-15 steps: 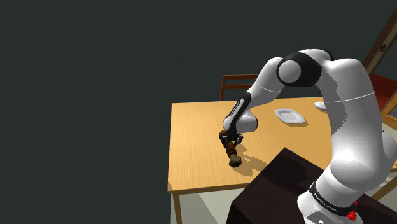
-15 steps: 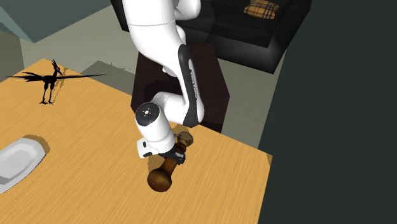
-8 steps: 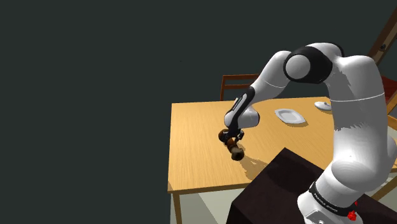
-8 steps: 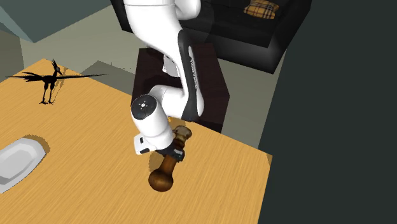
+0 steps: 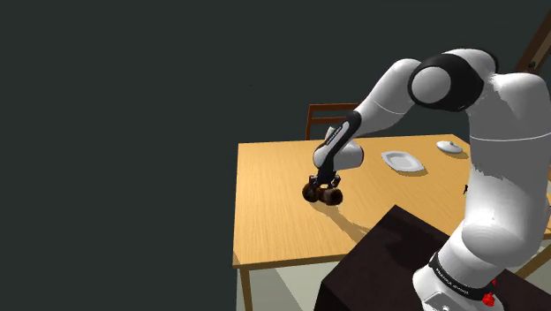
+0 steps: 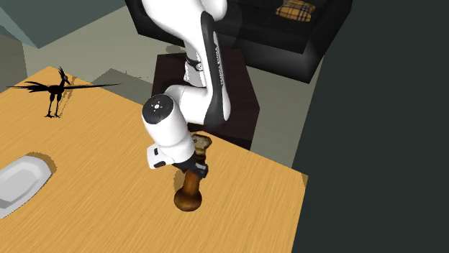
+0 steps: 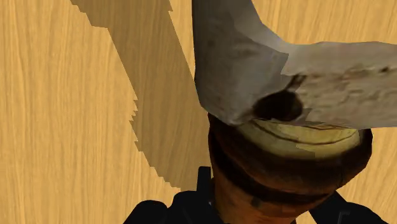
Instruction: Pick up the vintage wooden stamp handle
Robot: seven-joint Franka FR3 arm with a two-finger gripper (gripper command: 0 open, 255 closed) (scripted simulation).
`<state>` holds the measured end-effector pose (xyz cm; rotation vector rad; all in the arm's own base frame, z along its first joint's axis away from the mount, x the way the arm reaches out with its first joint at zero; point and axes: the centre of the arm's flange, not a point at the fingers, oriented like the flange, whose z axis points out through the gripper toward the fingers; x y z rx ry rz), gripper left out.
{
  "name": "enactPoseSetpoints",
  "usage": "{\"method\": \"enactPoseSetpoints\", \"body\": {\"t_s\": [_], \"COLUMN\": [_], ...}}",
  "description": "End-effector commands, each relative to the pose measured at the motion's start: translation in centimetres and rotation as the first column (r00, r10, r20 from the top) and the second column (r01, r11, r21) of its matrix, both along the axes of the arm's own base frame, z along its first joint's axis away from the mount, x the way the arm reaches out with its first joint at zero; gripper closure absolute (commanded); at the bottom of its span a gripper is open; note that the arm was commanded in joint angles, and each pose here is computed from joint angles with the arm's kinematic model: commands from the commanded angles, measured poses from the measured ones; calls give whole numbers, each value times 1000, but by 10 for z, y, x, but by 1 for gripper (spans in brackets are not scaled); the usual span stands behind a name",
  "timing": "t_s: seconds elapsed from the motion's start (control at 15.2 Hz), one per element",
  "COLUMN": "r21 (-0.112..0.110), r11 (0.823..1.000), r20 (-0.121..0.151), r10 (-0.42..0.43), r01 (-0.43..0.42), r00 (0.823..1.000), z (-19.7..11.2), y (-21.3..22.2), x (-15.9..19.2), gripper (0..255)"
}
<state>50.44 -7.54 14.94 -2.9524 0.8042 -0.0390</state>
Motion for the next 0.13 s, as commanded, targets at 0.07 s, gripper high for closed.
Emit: {"method": "enactPoseSetpoints", "body": {"t_s": [0.07], "r21": [0], "r11": [1000], "r20": [1], "r10": [0], "r01": [0], "r00": [1000], "z": [7], "y": [0], "x": [0], "gripper": [255]}}
